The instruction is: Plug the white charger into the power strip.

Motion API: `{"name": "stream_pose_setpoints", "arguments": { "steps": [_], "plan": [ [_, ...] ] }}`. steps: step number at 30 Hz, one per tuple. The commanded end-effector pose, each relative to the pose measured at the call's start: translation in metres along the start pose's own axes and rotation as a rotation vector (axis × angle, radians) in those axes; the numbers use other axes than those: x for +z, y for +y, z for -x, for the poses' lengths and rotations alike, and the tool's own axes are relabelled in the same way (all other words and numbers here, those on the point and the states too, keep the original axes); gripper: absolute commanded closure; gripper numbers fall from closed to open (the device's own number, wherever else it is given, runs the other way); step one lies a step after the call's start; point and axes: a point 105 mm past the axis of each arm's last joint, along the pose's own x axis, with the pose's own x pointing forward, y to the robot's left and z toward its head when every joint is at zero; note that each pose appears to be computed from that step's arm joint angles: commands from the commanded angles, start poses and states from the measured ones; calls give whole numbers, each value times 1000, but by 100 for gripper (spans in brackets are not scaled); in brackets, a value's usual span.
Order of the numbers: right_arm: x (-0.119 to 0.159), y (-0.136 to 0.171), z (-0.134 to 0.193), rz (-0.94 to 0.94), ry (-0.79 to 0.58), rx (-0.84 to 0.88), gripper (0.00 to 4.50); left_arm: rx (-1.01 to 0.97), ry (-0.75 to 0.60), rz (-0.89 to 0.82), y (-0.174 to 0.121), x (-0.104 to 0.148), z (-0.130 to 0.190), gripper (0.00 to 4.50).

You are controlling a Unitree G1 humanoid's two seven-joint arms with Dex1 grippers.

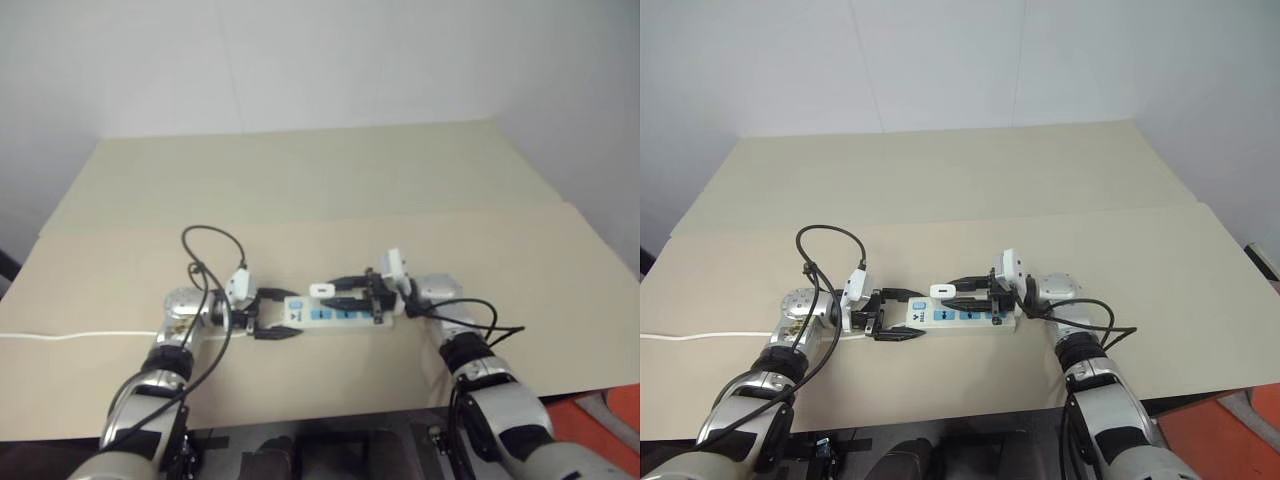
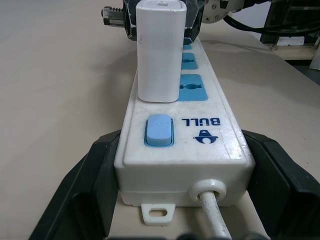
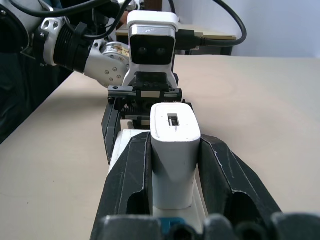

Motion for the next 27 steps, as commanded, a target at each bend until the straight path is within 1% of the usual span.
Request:
{"name": "stream_pose_setpoints", "arguments": {
  "steps": [1,8,14,16,17,18,19,20,24,25,27],
  "plan": [
    [-32,6,12,-100,138,-30,340,-16,-16,-67,3,14,3,124],
    [-41,10,16,-112,172,-35,340,-14,-18,-65,2,14,2,124],
    [-38,8,15,-119,156,-35,340,-16,-17,-64,2,14,1,124],
    [-35,6,15,-94,142,-50,268,-14,-16,-65,3,14,1,124],
    [-34,6,15,-88,136,-50,249,-14,-16,-66,3,14,1,124],
    [-32,6,16,-84,128,-48,208,-14,-16,-66,3,14,1,124],
    [-31,6,16,-82,124,-39,184,-13,-16,-66,3,14,1,124],
    [-30,7,16,-78,118,-33,145,-13,-16,-66,3,14,1,124],
    [-24,8,19,-82,95,3,12,-12,-16,-66,3,14,0,124],
    [-24,9,20,-83,96,14,5,-13,-16,-65,3,14,0,124],
    [-23,11,22,-77,98,29,5,-12,-17,-65,3,14,0,124]
  ]
}}
